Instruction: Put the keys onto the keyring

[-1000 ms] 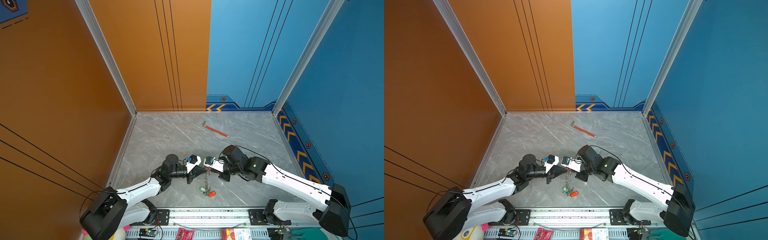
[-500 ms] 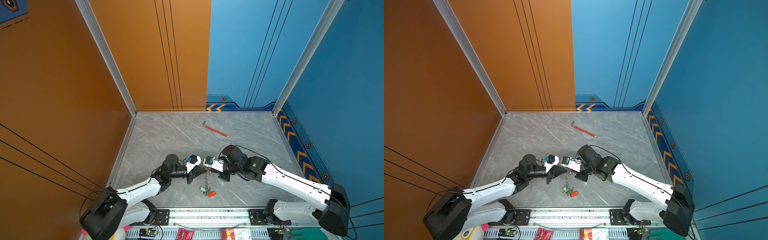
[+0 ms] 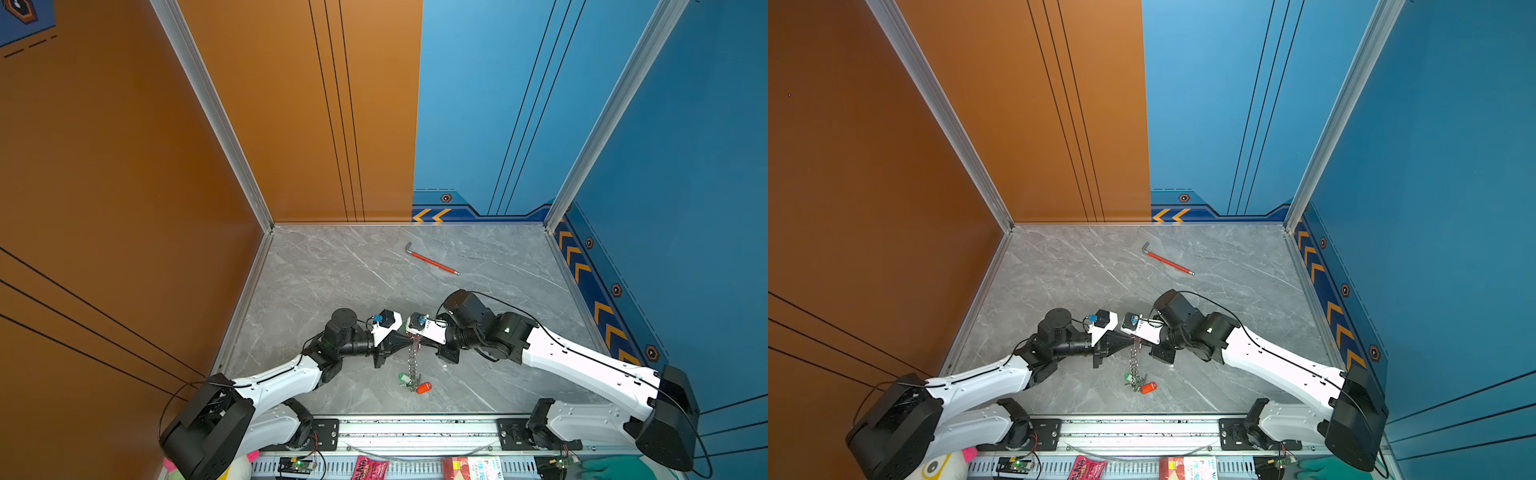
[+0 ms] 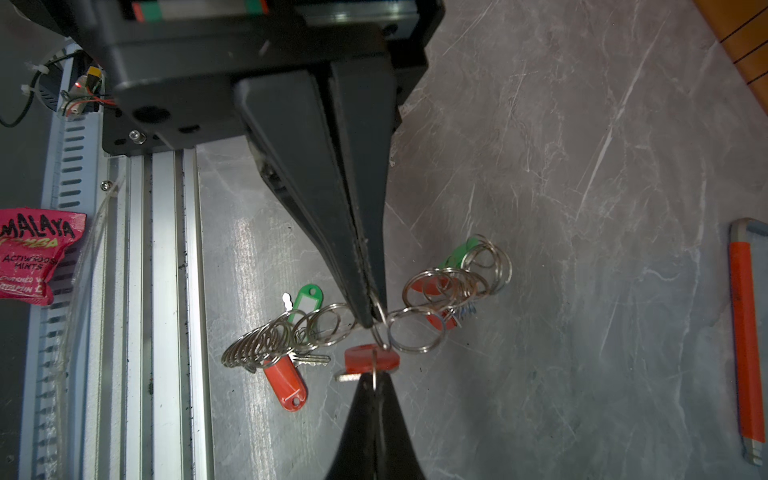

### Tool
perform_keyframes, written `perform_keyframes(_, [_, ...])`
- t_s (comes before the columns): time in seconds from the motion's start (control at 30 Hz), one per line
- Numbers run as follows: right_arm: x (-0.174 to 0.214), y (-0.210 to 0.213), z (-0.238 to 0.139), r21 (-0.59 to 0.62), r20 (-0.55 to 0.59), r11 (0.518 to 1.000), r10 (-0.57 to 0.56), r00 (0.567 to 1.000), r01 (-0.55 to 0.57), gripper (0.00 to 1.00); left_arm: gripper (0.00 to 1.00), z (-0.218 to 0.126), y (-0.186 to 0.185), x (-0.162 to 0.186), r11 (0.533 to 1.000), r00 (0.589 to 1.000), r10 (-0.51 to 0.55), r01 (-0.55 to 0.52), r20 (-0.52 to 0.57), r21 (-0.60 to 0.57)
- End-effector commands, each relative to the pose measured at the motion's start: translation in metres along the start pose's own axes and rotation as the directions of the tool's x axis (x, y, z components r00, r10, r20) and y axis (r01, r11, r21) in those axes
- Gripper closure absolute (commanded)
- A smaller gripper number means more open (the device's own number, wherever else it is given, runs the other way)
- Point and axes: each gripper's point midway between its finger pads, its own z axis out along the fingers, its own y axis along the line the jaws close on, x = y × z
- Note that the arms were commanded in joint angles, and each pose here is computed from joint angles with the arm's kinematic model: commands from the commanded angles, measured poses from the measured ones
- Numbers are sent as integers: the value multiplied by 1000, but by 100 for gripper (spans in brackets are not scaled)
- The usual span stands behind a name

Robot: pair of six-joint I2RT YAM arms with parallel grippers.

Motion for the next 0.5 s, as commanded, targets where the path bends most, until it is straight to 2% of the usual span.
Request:
perform_keyframes(0.0, [-4,-3,-3,12,-4,1000,16,1000,-16,100,100,0,2,-15,1000,999,31,-31,39,0])
perform_keyframes(0.47, [-2,-4,-5,19,-7,1000,22,1000,-22,100,100,-2,5,-16,999,998,35,-34,43,-21])
